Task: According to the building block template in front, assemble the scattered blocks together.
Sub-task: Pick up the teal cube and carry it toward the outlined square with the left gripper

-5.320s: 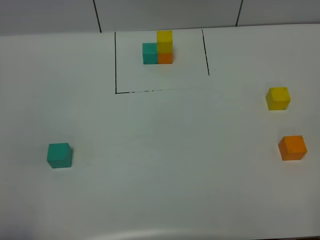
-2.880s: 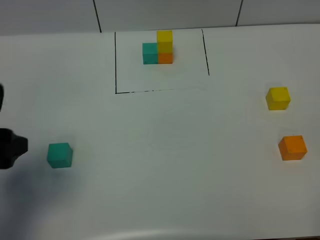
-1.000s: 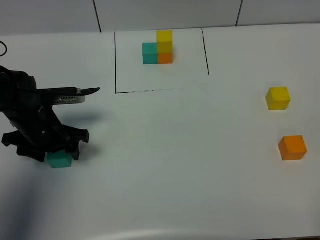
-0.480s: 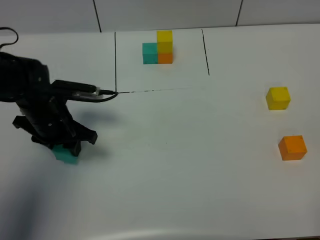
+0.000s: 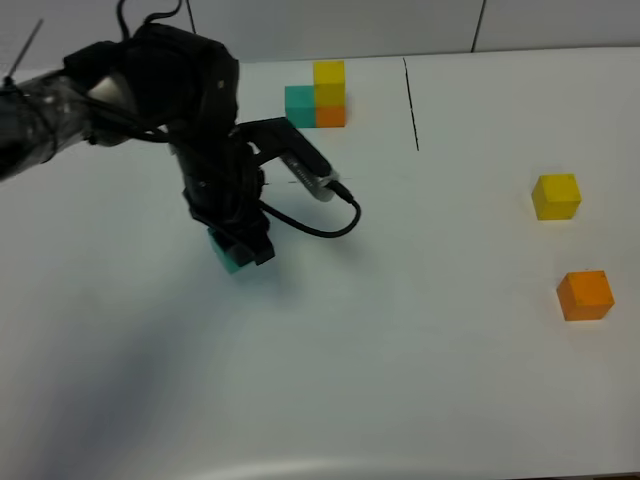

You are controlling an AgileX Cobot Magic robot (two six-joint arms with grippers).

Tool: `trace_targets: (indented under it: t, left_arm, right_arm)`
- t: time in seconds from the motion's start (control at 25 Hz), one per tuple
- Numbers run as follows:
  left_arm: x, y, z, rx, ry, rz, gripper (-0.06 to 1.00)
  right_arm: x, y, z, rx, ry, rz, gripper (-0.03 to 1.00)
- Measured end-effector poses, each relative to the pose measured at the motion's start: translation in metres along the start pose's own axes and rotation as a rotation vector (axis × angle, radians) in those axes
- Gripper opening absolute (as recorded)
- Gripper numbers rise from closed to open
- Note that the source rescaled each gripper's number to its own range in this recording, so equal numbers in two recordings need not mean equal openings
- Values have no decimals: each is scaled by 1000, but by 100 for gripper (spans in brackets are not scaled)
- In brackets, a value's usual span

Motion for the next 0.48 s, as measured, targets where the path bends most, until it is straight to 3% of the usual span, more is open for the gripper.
trace_targets:
  t: [0.2,0.48]
  left_arm:
    - [-13,-3,-49,-13,166,-9,0]
    - [-36,0,-106,-123,377,-56,0]
  right_arm:
    - [0,0,0,0,0,-1,95]
    - [1,0,0,0,2,-4,95]
Point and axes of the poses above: a point on each arm's last joint axis where the gripper is mounted, y pointing out along that axis toward the gripper, x along the wrist's bending axis when the last joint is at zero, z = x × y, the point moved 5 cm from there along y, pointing out along that axis toward the gripper, and after that the axes turned 8 degrees about -y, right-handed, at the moved point
